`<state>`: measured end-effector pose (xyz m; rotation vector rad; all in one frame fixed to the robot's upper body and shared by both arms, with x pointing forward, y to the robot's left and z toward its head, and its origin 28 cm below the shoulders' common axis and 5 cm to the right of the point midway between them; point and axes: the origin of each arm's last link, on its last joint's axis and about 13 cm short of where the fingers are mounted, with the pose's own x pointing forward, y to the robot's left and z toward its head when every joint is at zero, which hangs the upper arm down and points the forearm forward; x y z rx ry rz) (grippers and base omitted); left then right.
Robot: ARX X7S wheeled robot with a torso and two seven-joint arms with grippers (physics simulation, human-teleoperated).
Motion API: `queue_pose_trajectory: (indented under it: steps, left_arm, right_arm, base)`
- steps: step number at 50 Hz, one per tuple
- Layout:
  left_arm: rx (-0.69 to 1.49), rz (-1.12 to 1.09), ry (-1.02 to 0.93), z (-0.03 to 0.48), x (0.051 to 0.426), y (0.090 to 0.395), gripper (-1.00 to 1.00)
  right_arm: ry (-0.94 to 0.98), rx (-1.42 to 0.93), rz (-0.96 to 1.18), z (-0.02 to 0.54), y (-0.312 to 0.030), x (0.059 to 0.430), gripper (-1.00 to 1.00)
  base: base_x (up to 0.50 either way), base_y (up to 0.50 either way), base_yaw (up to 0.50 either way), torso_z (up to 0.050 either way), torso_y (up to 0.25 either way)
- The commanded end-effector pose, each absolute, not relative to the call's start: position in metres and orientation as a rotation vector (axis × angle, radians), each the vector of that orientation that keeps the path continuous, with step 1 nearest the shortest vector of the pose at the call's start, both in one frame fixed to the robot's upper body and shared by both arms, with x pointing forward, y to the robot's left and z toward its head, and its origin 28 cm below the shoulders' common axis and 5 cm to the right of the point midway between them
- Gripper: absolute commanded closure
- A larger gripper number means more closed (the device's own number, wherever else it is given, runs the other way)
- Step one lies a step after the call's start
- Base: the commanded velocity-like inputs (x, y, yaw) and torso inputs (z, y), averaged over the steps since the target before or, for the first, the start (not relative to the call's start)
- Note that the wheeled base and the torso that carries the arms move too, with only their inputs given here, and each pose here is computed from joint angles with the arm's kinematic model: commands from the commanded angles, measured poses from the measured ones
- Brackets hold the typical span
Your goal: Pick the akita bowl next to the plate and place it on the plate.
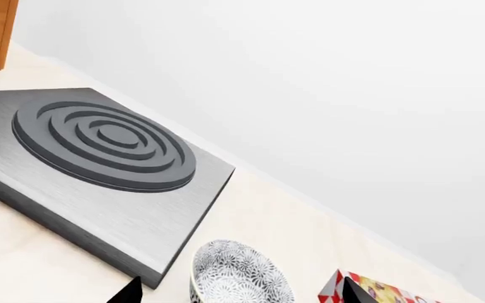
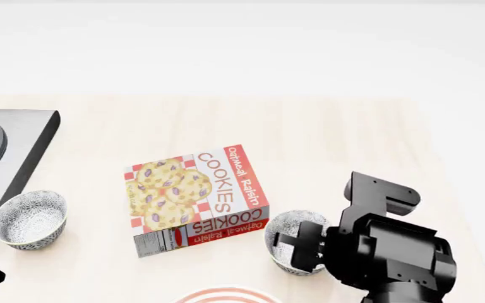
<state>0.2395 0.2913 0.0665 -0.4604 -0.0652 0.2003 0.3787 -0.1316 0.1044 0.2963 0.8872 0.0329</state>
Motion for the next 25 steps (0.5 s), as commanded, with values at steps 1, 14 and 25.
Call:
queue_pose_trajectory:
  steps: [1,14,25]
  left_arm:
    - [-0.459,0.2,-0.065,0.067,0.239,0.291,-1.0]
    - [-0.46,0.201,-0.066,0.065,0.24,0.292,-1.0]
    - [-0.461,0.2,-0.064,0.065,0.238,0.291,-1.0]
  right_arm:
    - [0.875,0.305,0.017,0.104,-0.133,0.379,1.0]
    - [0.783,0.251,-0.004,0.11,-0.137,0.386,1.0]
    - [0.676,0.125,-0.02,0.132,-0.143,0.39,1.0]
  base:
    - [0.0,0.0,0.0,0.0,0.0]
    - [0.0,0.0,0.0,0.0,0.0]
    - [0.0,0.0,0.0,0.0,0.0]
